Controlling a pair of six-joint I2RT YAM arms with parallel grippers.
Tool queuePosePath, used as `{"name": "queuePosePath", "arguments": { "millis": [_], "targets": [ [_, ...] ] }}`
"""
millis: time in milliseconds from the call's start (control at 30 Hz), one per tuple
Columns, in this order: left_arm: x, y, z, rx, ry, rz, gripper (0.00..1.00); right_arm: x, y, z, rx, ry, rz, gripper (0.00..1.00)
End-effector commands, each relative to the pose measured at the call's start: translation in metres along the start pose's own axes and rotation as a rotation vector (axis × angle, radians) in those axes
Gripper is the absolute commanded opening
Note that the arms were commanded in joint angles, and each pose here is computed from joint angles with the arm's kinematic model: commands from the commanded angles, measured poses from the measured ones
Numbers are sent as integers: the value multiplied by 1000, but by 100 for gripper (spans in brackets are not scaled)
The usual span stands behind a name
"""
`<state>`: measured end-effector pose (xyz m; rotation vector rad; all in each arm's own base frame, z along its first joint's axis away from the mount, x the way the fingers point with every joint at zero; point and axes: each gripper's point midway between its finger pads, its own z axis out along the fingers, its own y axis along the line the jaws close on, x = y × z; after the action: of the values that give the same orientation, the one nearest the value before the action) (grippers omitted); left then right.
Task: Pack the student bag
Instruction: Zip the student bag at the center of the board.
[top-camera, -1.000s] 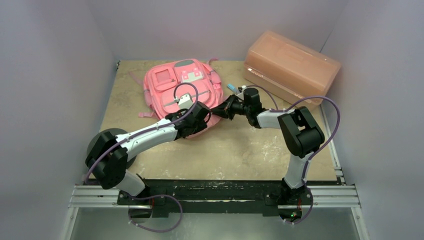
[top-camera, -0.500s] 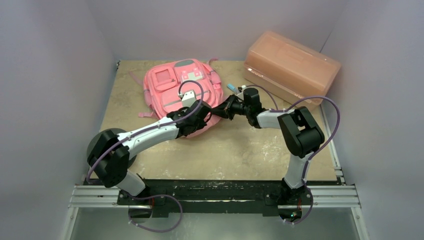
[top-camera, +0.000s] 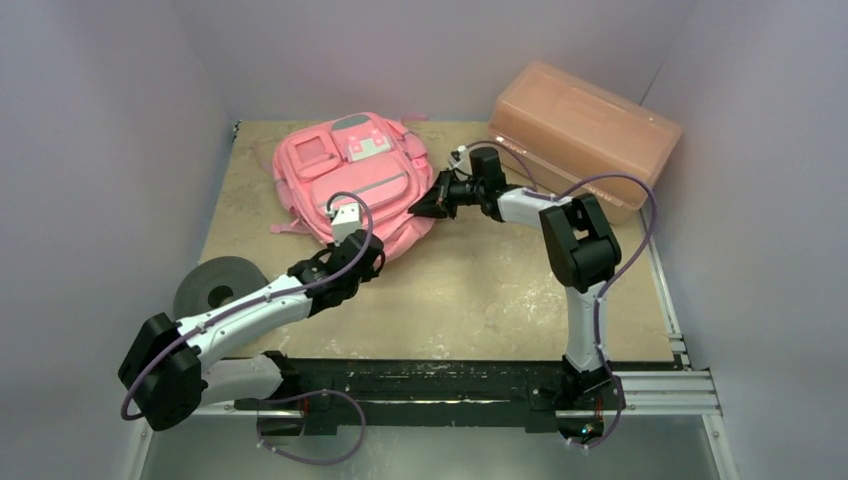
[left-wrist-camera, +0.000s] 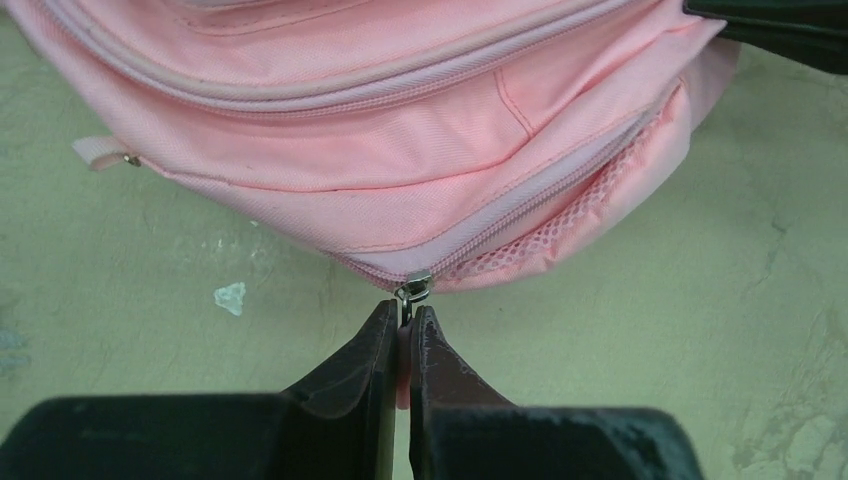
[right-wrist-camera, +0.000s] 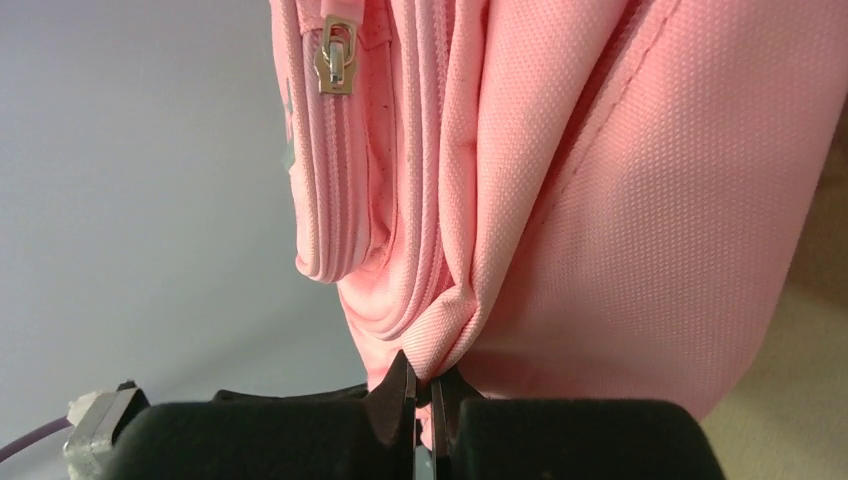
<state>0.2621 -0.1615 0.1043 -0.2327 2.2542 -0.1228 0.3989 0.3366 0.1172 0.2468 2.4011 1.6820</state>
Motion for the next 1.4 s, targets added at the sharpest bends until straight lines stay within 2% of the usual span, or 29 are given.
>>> {"name": "queuePosePath", "arguments": {
  "millis": [0, 67, 167, 267, 400, 533, 633, 800, 867, 900, 1000, 1067, 1200, 1367],
  "targets": [
    [29, 11, -9, 51, 115, 206, 0, -69, 18, -4, 62, -153, -262, 0],
    [25, -10, -10, 137, 118, 188, 0, -76, 21, -9, 112, -166, -321, 4],
    [11, -52, -16, 293, 112, 158, 0, -77, 9, -27, 257, -192, -377, 39],
    [-8, -86, -22, 394, 110, 150, 0, -68, 8, -52, 334, -246, -416, 56],
    [-16, -103, -22, 426, 116, 166, 0, -28, 17, -62, 247, -219, -375, 67],
    [-15, -112, -22, 460, 125, 170, 0, 28, 36, -40, 110, -158, -283, 72],
    [-9, -115, -21, 476, 151, 169, 0, 54, 45, -22, 60, -162, -236, 73],
    [-1, -117, -23, 498, 181, 160, 0, 57, 25, -1, 104, -176, -138, 69],
    [1, -118, -23, 507, 187, 155, 0, 52, 22, 0, 110, -206, -135, 65],
    [3, -117, -23, 504, 193, 155, 0, 51, 22, 1, 109, -208, -140, 58],
    [6, -102, -18, 424, 202, 148, 0, 44, 23, 0, 108, -211, -139, 19],
    [6, -80, -11, 304, 200, 138, 0, 38, 20, -4, 111, -216, -142, 0],
    [13, -21, 1, 30, 222, 124, 0, 22, 12, -19, 71, -204, -112, 0],
    [26, 35, 17, -122, 275, 19, 0, 0, 2, -37, 26, -176, -99, 0]
  ]
}}
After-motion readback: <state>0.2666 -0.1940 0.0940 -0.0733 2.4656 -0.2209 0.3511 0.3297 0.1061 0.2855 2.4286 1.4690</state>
